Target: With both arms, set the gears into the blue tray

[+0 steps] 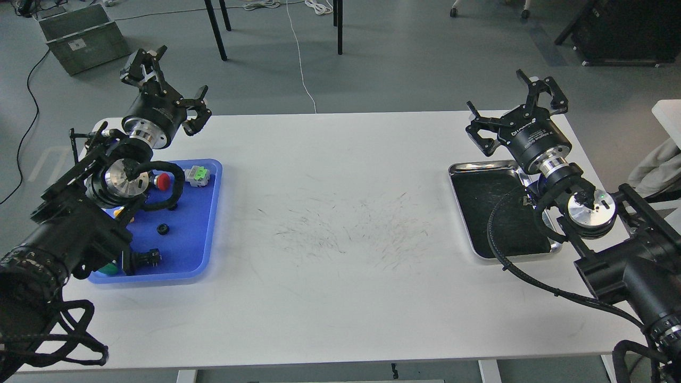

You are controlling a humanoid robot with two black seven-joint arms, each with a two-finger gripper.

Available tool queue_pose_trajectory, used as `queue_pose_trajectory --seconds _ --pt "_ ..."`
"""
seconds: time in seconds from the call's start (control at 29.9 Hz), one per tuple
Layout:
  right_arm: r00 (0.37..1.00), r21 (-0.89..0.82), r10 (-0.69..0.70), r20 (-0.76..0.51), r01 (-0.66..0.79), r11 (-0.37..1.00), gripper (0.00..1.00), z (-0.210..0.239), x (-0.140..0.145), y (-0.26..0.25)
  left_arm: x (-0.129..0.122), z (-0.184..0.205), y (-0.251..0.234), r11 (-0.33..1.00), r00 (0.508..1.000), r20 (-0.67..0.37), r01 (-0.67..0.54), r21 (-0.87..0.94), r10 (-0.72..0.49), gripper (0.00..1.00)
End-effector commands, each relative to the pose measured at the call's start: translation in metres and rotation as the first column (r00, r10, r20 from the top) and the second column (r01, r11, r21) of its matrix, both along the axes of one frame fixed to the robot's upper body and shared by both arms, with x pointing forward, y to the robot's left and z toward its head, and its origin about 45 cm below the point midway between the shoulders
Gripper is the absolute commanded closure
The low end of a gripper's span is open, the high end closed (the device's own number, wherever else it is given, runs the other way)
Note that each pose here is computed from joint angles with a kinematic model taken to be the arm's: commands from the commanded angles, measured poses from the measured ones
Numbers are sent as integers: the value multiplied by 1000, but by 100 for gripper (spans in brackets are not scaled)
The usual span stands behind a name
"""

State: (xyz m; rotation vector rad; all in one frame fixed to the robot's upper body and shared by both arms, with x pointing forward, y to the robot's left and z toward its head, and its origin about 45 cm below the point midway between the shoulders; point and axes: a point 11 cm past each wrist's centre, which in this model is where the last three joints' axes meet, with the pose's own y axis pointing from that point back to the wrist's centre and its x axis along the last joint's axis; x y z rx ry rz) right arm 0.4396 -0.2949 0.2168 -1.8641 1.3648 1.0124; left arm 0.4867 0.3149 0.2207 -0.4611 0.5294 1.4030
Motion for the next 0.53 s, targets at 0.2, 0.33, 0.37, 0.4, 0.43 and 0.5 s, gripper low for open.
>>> queue_pose_trajectory --seconds 0.2,0.33,0.37,0.4,0.43,0.5 --pt "1000 2 -15 4 15 1000 1 3 1 -6 -16 -27 4 998 999 -50 -18 -55 15 0" --pt "1000 3 -16 0 16 1000 1 1 0 -6 -19 -27 1 997 999 -41 -6 -71 4 0" --pt "1000 4 -17 0 17 1000 1 1 0 -7 -20 -27 1 997 999 -41 -5 -71 2 0" --pt "1000 4 -19 0 19 1000 1 0 0 -7 -20 -27 1 997 999 -43 -5 -71 2 0" --pt "1000 4 -19 0 19 1000 1 0 0 -7 -20 -28 1 998 999 -44 -5 -68 2 0" --pt "1000 4 -20 -1 20 1000 1 0 0 -7 -21 -28 2 998 999 -44 -5 -66 2 0"
